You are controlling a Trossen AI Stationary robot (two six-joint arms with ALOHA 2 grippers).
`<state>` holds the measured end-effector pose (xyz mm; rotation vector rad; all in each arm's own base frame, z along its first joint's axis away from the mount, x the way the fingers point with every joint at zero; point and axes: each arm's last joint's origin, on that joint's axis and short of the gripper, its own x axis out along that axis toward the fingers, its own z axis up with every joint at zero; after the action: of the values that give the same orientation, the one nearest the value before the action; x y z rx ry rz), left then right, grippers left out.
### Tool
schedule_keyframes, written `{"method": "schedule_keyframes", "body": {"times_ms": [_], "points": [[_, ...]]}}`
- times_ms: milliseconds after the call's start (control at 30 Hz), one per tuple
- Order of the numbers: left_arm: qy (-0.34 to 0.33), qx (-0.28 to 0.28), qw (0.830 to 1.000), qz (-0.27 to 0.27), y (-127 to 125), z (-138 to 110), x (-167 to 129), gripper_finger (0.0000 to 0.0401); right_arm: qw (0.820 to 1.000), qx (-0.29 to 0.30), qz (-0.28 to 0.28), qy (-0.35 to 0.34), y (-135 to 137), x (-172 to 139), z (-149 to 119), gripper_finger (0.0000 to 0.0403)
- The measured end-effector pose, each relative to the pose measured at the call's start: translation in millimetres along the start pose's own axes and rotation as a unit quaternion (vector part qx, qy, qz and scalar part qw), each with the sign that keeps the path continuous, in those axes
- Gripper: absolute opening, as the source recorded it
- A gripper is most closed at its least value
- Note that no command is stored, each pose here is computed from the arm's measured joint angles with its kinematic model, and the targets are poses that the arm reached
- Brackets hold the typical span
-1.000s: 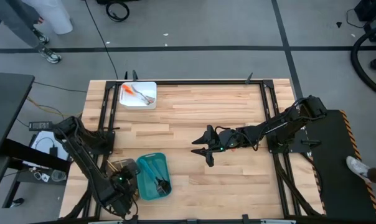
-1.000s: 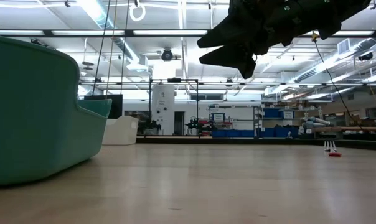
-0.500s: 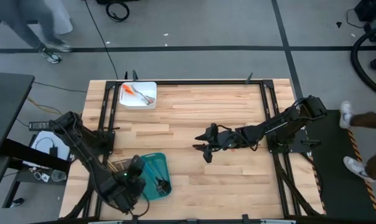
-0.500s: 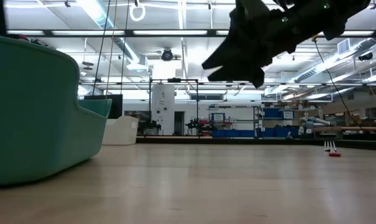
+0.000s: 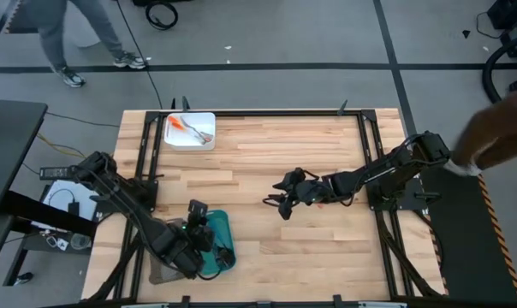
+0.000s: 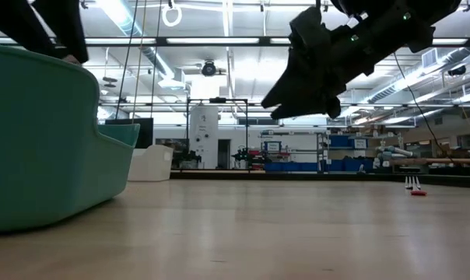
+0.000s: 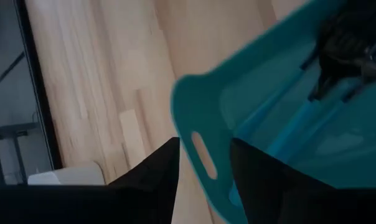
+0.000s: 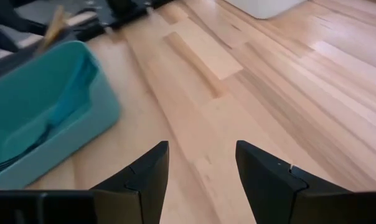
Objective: Sort silverware by color (type)
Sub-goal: Put the orange fork into the white bin
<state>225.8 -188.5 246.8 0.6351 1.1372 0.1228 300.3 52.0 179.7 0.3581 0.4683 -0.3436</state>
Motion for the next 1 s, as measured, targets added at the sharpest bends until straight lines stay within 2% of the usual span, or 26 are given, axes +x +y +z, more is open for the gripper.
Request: {"method": "schedule_keyframes", "body": {"times_ms": [267, 633, 1000], "points": [[-0.018, 0.003, 0.999, 0.030, 9, 7, 7, 0.0148, 0.994, 0.042, -0.089, 0.042, -16, 1, -10, 0.0197], [-0.063, 0.026, 0.997, 0.035, 7, 17, 11, 0.0148, 0.986, 0.070, -0.137, 0.072, -30, 0, -14, 0.0197], [-0.077, 0.034, 0.996, 0.037, -3, 2, 40, 0.0148, 0.963, 0.119, -0.214, 0.113, -47, -8, -21, 0.0197]]}}
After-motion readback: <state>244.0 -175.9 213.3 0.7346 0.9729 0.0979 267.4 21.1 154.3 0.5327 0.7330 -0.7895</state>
